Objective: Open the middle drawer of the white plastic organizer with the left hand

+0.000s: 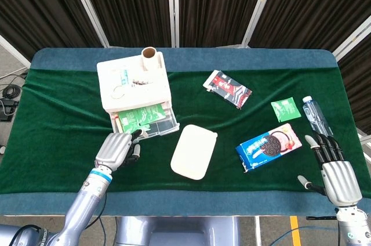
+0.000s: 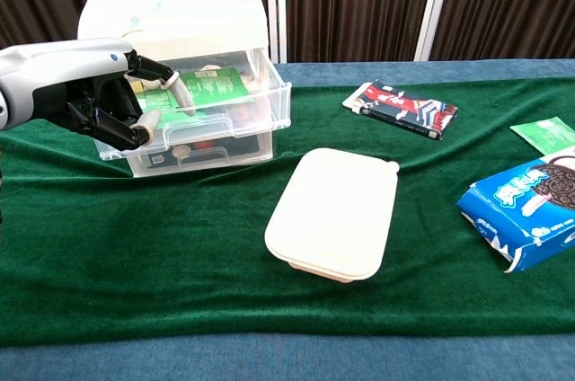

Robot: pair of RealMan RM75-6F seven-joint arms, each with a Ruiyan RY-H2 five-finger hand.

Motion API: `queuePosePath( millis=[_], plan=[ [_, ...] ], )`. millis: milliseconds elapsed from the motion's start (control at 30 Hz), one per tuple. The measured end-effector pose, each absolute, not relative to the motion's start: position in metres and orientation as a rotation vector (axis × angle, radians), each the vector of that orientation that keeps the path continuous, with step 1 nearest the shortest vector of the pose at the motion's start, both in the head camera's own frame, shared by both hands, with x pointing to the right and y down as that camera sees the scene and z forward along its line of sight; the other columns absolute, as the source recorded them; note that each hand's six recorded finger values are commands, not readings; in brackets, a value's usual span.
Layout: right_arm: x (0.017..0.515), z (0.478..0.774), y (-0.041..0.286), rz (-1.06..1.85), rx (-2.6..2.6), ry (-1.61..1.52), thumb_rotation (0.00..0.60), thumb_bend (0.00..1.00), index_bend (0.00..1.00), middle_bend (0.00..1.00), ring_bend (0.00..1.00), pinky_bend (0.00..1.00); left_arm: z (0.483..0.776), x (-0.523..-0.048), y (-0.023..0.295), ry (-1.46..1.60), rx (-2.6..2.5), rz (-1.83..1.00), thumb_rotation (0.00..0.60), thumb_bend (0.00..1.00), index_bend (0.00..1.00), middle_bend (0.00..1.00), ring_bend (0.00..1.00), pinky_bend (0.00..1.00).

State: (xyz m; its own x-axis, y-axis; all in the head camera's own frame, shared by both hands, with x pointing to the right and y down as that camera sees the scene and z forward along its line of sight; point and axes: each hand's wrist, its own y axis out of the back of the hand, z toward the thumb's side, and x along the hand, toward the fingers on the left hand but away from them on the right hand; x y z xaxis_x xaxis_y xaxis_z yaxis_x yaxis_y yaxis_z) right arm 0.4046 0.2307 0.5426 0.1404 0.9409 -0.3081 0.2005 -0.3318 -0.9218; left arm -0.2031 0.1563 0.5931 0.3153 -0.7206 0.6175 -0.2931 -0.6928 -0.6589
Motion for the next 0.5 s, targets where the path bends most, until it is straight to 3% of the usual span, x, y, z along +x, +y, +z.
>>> queuePosePath(
  millis=[500],
  plan=[
    [0.4048, 0.5425, 0.2306, 1.249, -1.669, -1.117, 0.6, 0.04, 0.0, 0.0, 0.0, 0.0, 0.59, -0.2013, 0.1596, 0.89, -2.177, -1.332, 0.6, 0.73, 0.4, 0.95, 0.81, 0.84]
  ],
)
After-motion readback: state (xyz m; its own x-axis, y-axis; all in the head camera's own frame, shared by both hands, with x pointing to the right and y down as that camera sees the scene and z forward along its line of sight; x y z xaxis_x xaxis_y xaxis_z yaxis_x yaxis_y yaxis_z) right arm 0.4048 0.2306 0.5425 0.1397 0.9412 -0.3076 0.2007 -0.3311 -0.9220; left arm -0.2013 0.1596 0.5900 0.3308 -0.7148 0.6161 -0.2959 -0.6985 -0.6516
